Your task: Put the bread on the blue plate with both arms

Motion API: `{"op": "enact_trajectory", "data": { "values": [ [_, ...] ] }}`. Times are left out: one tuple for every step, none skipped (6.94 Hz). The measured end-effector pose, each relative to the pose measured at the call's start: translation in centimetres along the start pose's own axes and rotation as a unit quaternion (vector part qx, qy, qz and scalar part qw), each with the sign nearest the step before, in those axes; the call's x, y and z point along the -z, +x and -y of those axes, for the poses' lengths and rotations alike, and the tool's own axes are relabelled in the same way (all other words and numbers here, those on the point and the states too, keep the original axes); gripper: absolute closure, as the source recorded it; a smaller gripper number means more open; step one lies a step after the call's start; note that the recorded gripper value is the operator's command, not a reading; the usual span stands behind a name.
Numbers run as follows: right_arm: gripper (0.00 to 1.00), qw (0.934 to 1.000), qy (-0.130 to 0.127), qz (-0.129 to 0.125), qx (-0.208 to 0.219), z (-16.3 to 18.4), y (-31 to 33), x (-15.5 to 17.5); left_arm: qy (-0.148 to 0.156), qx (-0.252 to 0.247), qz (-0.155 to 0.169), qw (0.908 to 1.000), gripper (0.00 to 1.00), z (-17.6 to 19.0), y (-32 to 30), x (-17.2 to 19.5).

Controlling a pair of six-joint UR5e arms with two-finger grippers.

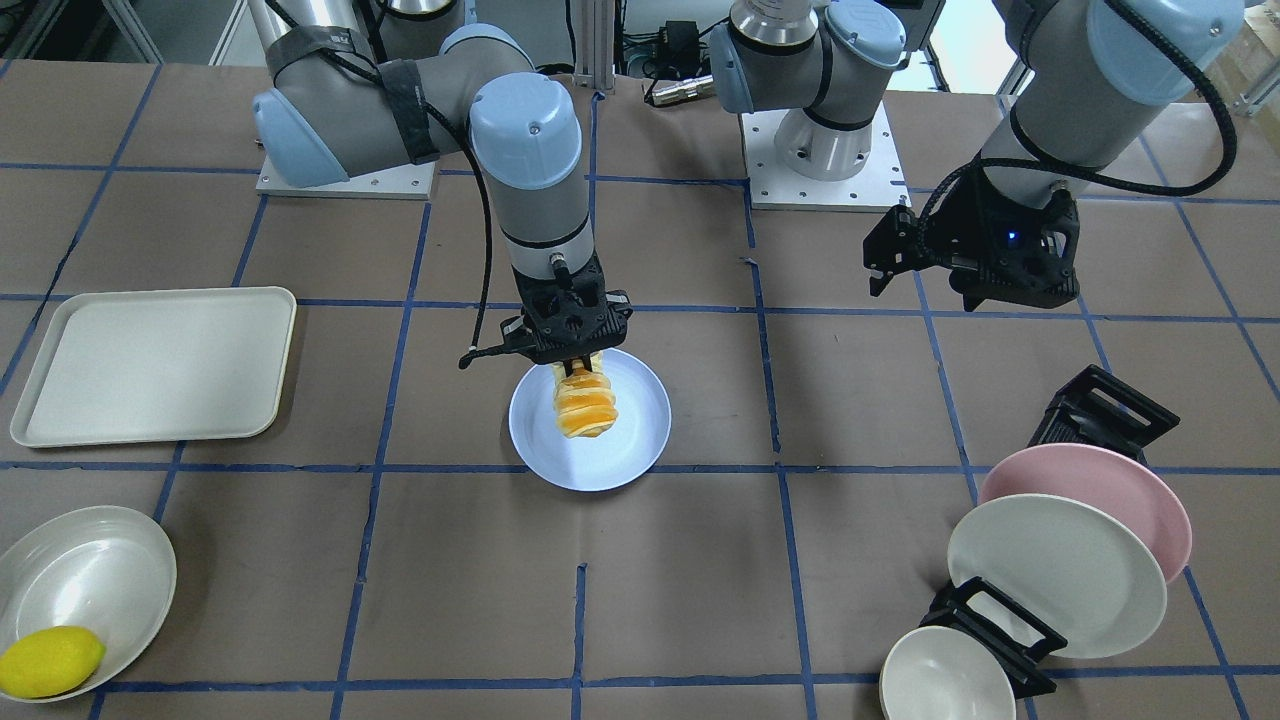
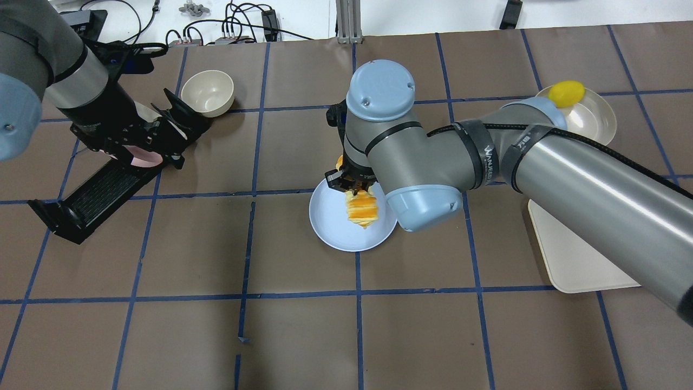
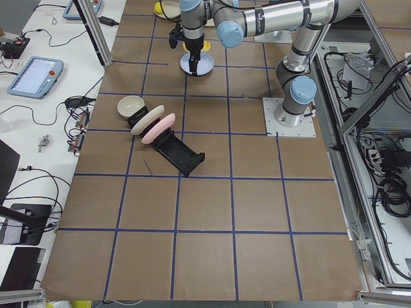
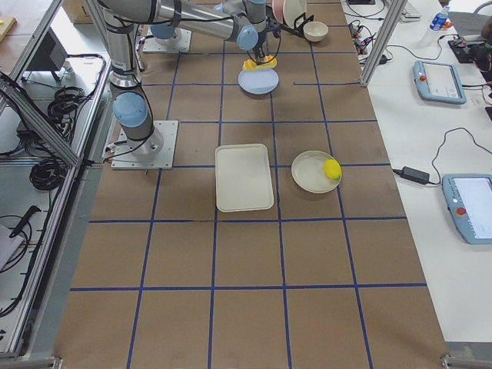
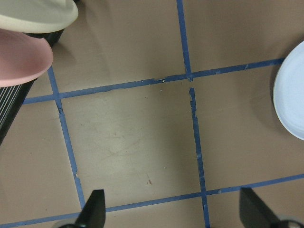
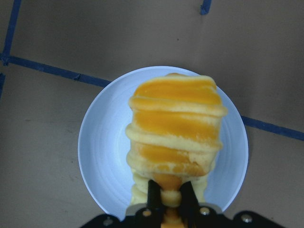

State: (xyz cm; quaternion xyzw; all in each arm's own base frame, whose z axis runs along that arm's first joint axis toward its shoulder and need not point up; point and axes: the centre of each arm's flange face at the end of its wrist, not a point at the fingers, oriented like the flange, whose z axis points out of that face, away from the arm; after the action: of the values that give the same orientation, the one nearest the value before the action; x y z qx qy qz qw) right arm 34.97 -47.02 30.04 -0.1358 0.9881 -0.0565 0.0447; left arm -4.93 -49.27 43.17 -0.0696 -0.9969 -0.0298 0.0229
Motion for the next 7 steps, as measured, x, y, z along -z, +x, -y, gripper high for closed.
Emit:
{"op": "enact_trajectory", "data": {
  "values": [
    [0.40,1.0000,0.002,0.000,0.001,0.0,-0.6,-0.6,-0.002,0.000,0.000,1.0000,0.00,-0.1,0.0,0.1],
    [0.25,1.0000,0.001,0.000,0.003,-0.1,-0.8,-0.9,-0.002,0.002,0.004,1.0000,0.00,-0.3,-0.2,0.3],
    [0.14,1.0000,0.002,-0.001,0.005,-0.1,-0.9,-1.2,0.002,0.007,0.011,0.9999,0.00,-0.8,-0.7,0.8],
    [0.00,0.9999,0.008,0.000,0.006,-0.4,-0.8,-1.6,0.006,0.015,0.020,0.9997,0.00,-1.5,-1.3,1.6],
    [0.00,0.9997,0.023,0.002,0.006,-1.0,-0.7,-2.5,0.008,0.027,0.023,0.9993,0.00,-2.0,-1.5,2.1],
    [0.00,0.9994,0.035,0.003,0.005,-1.7,-0.5,-3.3,0.008,0.043,0.021,0.9988,0.00,-2.2,-1.2,2.3],
    [0.00,0.9992,0.041,0.003,0.005,-2.0,-0.4,-3.7,0.010,0.053,0.019,0.9984,0.00,-2.0,0.1,2.4]
  ]
}}
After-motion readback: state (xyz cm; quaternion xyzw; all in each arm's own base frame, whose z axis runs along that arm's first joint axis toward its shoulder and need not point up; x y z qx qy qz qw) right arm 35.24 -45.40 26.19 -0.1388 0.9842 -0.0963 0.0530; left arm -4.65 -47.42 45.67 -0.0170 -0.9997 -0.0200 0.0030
